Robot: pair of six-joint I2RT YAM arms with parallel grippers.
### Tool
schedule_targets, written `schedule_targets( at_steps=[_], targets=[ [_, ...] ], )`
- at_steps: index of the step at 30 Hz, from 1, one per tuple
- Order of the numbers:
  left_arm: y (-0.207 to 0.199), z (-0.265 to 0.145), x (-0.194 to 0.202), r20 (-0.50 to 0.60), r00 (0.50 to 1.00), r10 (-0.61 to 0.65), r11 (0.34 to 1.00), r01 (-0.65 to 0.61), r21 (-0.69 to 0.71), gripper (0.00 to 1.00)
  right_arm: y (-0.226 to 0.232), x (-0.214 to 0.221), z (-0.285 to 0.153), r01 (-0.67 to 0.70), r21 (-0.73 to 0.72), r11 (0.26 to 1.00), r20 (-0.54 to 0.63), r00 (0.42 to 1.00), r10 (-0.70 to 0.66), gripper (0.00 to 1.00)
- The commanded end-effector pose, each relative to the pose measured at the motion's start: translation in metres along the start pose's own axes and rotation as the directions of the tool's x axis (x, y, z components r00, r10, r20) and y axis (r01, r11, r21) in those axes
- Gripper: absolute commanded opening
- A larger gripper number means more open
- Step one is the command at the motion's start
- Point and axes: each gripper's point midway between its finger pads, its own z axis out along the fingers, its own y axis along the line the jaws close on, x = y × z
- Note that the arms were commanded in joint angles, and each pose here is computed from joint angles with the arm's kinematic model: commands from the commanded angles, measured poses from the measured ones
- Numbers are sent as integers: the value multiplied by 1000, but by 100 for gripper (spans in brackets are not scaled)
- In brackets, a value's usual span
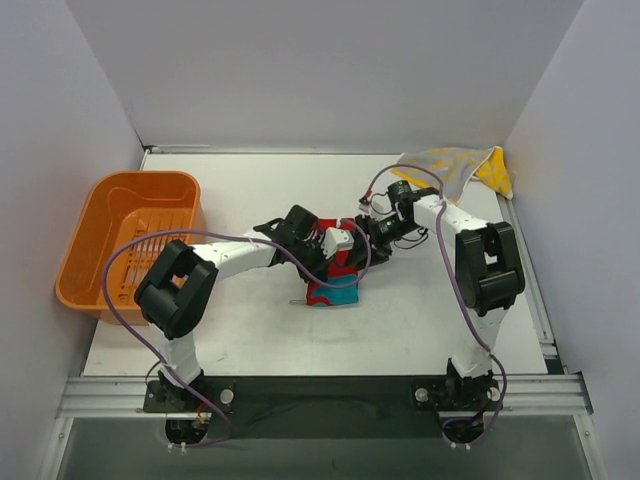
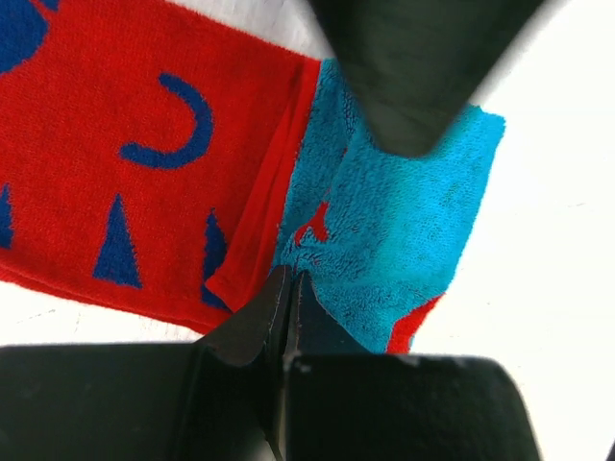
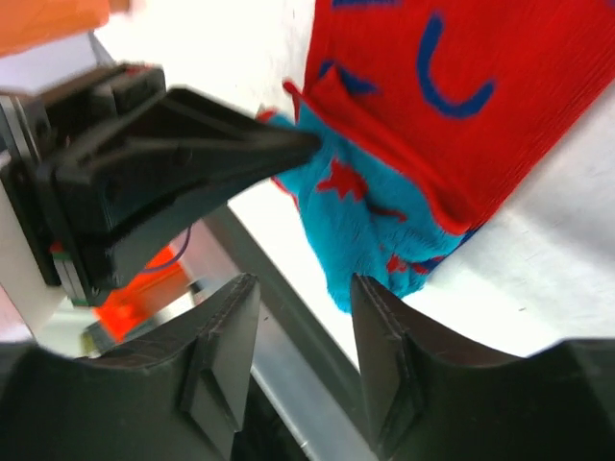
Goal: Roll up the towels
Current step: Roll the towel
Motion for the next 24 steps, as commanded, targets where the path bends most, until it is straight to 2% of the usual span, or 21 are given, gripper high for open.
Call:
schedule_targets(
  at_steps=[1,9,15,20,24],
  targets=[
    [11,3,-11,14,1000,22,1000,-22,-22,0,20,24,2,-82,-82,993,-72,994,76,41],
    [12,4,-12,15,999,30,999,-30,-21,0,26,25,3,-178,-134,975,-98,981,165,25],
    [10,2,-13,20,999,24,1000,-24,-18,0,34,21,7,-248,-151,957,-123,965,231,22],
    [10,2,-14,31,999,30,999,-30,-14,0,-1,42,33,-292,-37,956,-178,943,281,21],
    [13,4,-8,17,999,35,999,-35,-27,0,-46,46,37,-314,104,944,-153,932,328,18]
  ],
)
